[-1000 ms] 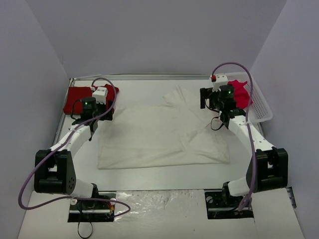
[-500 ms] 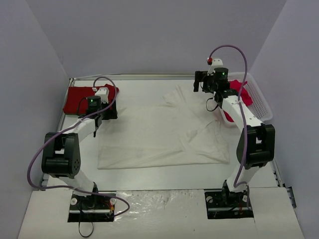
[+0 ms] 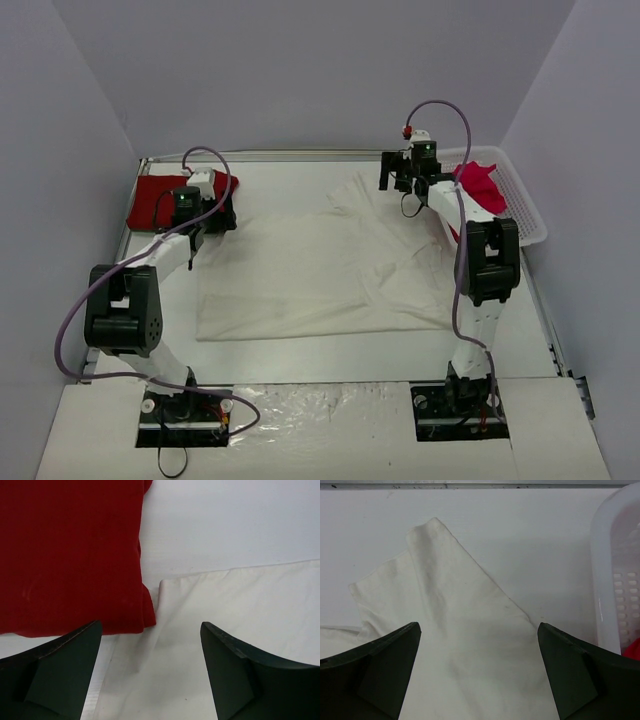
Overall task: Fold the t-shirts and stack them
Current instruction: Grap the side of the flattened tshirt furthest away from the robot with both arms
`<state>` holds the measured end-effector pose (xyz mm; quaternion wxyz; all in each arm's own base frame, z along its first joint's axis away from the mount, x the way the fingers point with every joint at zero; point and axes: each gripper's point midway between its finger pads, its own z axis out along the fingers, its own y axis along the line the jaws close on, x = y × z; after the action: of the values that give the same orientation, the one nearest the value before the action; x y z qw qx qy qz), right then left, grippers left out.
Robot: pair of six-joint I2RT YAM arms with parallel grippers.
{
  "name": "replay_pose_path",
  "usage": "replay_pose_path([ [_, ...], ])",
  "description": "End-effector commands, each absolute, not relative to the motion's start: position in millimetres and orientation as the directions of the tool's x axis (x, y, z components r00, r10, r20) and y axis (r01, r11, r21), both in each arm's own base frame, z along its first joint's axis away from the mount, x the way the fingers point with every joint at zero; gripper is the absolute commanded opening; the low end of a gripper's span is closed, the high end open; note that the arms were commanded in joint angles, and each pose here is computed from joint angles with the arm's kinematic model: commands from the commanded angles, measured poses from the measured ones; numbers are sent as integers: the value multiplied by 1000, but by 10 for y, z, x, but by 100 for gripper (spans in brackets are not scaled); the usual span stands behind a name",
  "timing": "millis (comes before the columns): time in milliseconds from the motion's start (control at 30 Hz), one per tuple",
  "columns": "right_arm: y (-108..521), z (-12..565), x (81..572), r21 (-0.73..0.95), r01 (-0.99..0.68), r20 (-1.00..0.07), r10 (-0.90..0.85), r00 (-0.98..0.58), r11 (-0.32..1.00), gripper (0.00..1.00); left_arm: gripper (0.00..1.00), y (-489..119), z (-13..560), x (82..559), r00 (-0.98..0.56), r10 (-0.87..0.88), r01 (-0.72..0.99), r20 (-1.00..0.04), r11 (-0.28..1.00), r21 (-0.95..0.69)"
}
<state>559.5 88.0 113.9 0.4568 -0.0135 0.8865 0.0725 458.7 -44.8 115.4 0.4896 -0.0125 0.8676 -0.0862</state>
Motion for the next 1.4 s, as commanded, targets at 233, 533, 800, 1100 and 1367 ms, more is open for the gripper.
replay_pose_path([
  [233,931,1262,6017,127,-113,-845,48,-533,985,100,79,-442,1255,4799,-494,-87,89,-865,985,-151],
  [533,1012,852,6216,147,-147,-782,24,-622,978,98,79,-517,1205,4779,-510,-71,135,-857,978,-161],
  [800,1091,518,6373,160,-192,-744,-9,-668,968,83,79,-546,1130,4764,-529,-63,154,-846,974,-169],
  [1100,1234,418,6483,202,-238,-738,-11,-674,950,76,80,-555,1100,4769,-537,-46,168,-842,973,-160],
  [1367,1405,149,6476,204,-283,-715,-55,-697,937,73,80,-569,1100,4761,-541,-41,177,-840,971,-162],
])
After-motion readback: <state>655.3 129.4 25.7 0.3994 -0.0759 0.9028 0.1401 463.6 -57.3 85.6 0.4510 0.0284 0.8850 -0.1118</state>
